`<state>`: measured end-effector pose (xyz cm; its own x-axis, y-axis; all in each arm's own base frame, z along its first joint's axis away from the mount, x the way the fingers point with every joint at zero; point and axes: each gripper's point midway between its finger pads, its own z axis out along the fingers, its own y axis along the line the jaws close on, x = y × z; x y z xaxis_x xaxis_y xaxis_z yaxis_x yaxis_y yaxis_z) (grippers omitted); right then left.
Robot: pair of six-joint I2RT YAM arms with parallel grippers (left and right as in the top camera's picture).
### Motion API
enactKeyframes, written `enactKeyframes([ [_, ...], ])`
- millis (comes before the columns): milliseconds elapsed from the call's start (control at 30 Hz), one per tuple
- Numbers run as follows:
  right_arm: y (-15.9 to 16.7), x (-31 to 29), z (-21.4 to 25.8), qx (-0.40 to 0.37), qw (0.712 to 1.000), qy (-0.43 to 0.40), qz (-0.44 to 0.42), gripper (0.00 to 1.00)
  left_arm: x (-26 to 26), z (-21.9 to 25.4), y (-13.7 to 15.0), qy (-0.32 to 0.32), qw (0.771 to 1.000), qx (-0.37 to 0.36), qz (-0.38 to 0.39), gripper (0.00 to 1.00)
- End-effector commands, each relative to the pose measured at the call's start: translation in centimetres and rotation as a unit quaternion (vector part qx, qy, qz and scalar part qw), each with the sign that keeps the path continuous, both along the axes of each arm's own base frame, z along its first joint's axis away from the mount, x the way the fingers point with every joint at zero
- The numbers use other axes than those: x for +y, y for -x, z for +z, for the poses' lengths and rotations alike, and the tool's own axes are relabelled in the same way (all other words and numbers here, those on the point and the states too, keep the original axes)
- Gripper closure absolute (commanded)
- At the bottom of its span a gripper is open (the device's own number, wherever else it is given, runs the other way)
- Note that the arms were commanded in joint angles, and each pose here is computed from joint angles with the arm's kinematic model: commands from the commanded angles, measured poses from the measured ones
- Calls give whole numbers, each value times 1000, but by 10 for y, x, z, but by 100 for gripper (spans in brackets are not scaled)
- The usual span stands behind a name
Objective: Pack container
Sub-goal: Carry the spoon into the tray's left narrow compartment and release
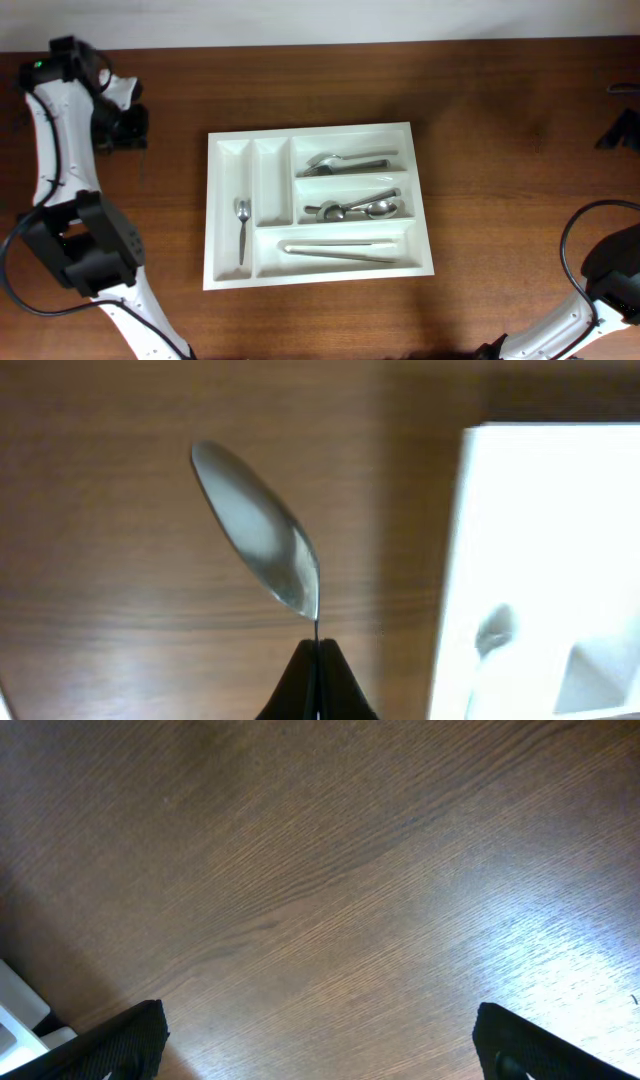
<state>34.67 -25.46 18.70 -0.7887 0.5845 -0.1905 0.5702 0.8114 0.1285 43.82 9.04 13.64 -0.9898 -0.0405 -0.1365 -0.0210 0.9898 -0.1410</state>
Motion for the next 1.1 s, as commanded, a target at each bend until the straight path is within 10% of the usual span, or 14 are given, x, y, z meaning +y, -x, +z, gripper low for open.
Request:
enactKeyframes([
  [0,-1,1,0,-2,1000,-3,-2,1,-37,30,-12,31,999,-30,-16,98],
  [500,-1,1,0,-2,1000,-3,-2,1,-161,40,17,55,997,46,-25,98],
  [1067,-1,1,0,-2,1000,-3,-2,1,-165,-10,66,-15,985,173,8,93],
])
